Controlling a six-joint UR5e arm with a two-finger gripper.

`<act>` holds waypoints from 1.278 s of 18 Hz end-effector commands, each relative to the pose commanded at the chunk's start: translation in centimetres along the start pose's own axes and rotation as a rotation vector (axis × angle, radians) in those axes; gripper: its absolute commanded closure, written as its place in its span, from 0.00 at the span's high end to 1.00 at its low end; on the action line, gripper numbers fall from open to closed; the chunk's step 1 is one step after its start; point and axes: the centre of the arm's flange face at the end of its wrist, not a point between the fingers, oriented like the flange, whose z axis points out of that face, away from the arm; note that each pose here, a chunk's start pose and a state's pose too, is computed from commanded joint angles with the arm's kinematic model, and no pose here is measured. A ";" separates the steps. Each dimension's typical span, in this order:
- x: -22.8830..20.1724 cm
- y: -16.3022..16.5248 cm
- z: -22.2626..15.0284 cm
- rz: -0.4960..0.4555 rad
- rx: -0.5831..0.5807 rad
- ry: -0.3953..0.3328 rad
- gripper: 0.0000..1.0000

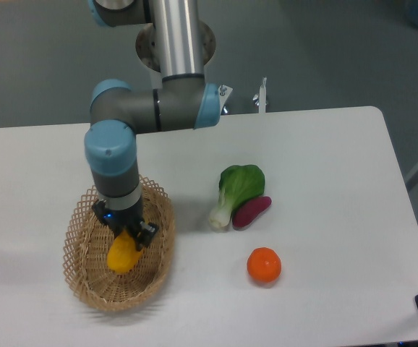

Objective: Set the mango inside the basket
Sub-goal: 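Lower the mango into the basket and open the gripper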

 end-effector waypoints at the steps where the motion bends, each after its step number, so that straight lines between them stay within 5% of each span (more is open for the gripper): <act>1: 0.3 -0.1 0.3 0.006 -0.004 0.003 0.58; 5: 1.0 -0.4 0.8 0.016 -0.009 0.007 0.62; 11: 1.0 -0.5 0.0 0.019 0.004 -0.004 1.00; 21: 0.2 -0.7 -4.7 -0.039 0.063 -0.054 1.00; 23: -1.1 -0.7 -5.8 -0.058 0.045 -0.123 1.00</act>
